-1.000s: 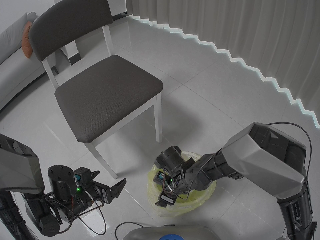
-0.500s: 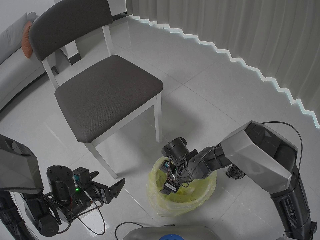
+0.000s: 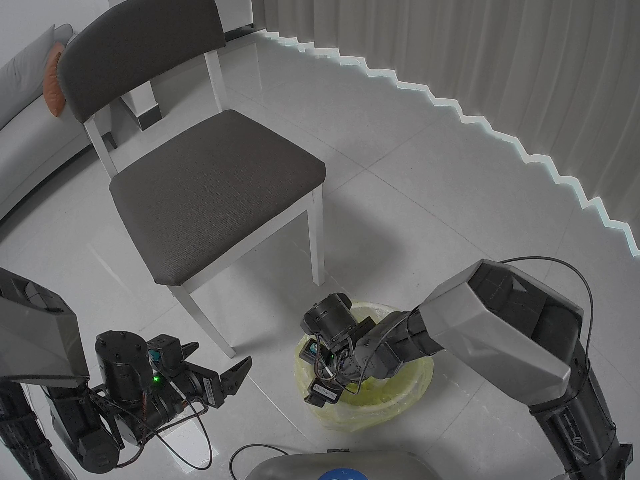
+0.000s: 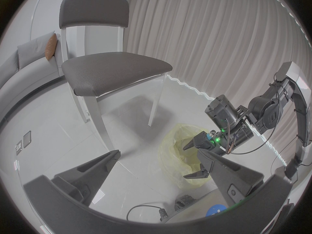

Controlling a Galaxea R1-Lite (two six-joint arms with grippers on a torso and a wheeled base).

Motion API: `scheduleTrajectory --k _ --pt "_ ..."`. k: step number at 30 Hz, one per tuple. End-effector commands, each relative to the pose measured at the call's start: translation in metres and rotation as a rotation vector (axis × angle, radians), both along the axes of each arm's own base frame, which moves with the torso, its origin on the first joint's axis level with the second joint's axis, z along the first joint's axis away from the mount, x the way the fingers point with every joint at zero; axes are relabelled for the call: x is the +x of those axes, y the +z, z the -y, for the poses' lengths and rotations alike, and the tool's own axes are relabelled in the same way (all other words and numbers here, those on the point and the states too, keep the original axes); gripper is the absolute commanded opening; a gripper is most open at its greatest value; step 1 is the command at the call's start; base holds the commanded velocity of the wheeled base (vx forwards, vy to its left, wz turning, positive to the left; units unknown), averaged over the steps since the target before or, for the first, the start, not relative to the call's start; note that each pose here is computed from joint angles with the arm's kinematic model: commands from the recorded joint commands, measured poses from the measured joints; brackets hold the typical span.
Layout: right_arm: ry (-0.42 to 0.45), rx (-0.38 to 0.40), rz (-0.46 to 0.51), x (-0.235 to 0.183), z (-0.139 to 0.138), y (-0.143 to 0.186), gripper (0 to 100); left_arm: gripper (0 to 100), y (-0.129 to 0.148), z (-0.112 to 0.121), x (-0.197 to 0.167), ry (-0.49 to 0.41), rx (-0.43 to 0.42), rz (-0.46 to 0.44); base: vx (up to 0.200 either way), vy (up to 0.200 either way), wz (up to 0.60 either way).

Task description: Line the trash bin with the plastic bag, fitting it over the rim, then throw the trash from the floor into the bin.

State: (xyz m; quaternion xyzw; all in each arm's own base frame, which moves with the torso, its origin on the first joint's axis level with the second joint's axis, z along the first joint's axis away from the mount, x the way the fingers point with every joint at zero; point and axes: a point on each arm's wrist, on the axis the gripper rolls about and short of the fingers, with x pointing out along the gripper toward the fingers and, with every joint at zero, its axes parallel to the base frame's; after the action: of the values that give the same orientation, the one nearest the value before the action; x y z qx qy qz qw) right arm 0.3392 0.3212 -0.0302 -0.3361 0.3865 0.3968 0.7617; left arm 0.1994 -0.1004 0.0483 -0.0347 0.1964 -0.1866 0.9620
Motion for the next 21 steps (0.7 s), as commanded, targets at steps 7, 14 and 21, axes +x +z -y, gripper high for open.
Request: scheduleTrajectory --k 7,14,21 --pt "0.016 -0.017 -0.021 -0.007 -0.008 -0.015 100 100 0.002 -0.002 -0.002 0.005 -0.005 0.006 0.0 0.0 0.0" --pt "-0.009 0.047 0.041 -0.001 0.0 0.034 100 100 0.001 -0.001 -0.001 0.005 -0.006 0.004 0.0 0.0 0.0" --pt "-0.055 0.085 0.076 0.016 0.011 0.05 100 100 0.0 -0.001 -0.001 0.003 -0.005 0.003 0.0 0.0 0.0"
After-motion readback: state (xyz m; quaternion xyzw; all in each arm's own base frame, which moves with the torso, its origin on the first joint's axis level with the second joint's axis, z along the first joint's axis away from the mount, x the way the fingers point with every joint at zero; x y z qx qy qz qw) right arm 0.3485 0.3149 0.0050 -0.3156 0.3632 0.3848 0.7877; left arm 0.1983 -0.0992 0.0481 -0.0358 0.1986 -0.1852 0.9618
